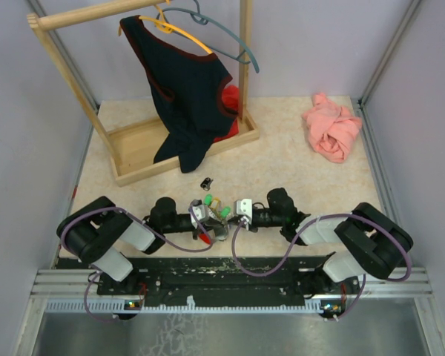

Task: Put the keys on the keyring

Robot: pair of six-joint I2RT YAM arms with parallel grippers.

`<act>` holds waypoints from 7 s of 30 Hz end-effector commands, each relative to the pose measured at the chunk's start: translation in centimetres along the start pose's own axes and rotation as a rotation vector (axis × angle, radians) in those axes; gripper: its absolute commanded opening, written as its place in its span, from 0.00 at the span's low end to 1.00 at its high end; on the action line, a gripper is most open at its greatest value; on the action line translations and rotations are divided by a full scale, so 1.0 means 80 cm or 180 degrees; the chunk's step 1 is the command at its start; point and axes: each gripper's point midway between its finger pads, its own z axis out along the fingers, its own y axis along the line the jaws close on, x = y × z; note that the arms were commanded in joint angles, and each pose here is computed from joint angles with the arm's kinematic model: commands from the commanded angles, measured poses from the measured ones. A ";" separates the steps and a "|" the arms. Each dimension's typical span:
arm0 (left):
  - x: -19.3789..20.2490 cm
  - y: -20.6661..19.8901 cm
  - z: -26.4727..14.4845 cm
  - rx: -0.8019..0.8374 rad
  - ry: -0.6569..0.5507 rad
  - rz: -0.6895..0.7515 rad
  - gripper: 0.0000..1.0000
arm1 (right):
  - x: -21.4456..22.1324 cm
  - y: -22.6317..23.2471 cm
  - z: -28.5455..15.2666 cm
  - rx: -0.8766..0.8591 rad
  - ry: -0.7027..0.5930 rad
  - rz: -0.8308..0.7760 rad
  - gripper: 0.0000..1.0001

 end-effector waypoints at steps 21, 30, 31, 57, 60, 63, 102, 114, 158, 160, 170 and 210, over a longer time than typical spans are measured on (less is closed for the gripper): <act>-0.011 0.001 0.006 0.0028 -0.0075 0.0068 0.01 | -0.028 -0.011 0.007 0.0047 -0.0224 -0.0072 0.00; -0.011 0.002 0.005 0.0013 -0.0070 0.0068 0.01 | -0.026 -0.007 0.008 -0.0004 -0.0206 -0.0036 0.00; -0.011 0.001 0.005 0.0013 -0.0070 0.0067 0.01 | -0.025 -0.006 0.008 -0.0005 -0.0195 -0.0027 0.00; -0.010 0.004 0.005 -0.0026 -0.0062 0.0044 0.01 | -0.025 -0.004 0.002 0.0036 -0.0160 0.0048 0.00; -0.010 0.003 0.004 -0.0018 -0.0062 0.0042 0.01 | -0.027 -0.005 0.003 0.0035 -0.0180 0.0047 0.00; -0.010 0.003 0.004 -0.0019 -0.0064 0.0044 0.01 | -0.026 -0.005 0.004 0.0032 -0.0173 0.0054 0.00; -0.011 -0.007 0.009 0.0155 -0.0058 0.0083 0.01 | -0.022 -0.012 0.010 0.0094 -0.0145 0.0038 0.00; -0.009 -0.003 0.009 0.0076 -0.0035 0.0053 0.01 | -0.016 -0.015 -0.001 0.0246 -0.0026 0.0077 0.00; -0.008 -0.002 0.010 0.0075 -0.0027 0.0031 0.01 | -0.021 -0.008 0.010 0.0055 -0.0097 0.0070 0.00; -0.008 -0.002 0.010 0.0079 -0.0028 0.0032 0.01 | -0.021 -0.009 0.010 0.0072 -0.0094 0.0072 0.00; -0.008 -0.002 0.010 0.0066 -0.0026 0.0034 0.01 | -0.022 -0.009 0.007 0.0111 -0.0089 0.0035 0.00; -0.007 -0.003 0.011 0.0096 -0.0007 0.0015 0.01 | -0.021 -0.002 0.008 -0.0019 -0.0097 -0.0056 0.00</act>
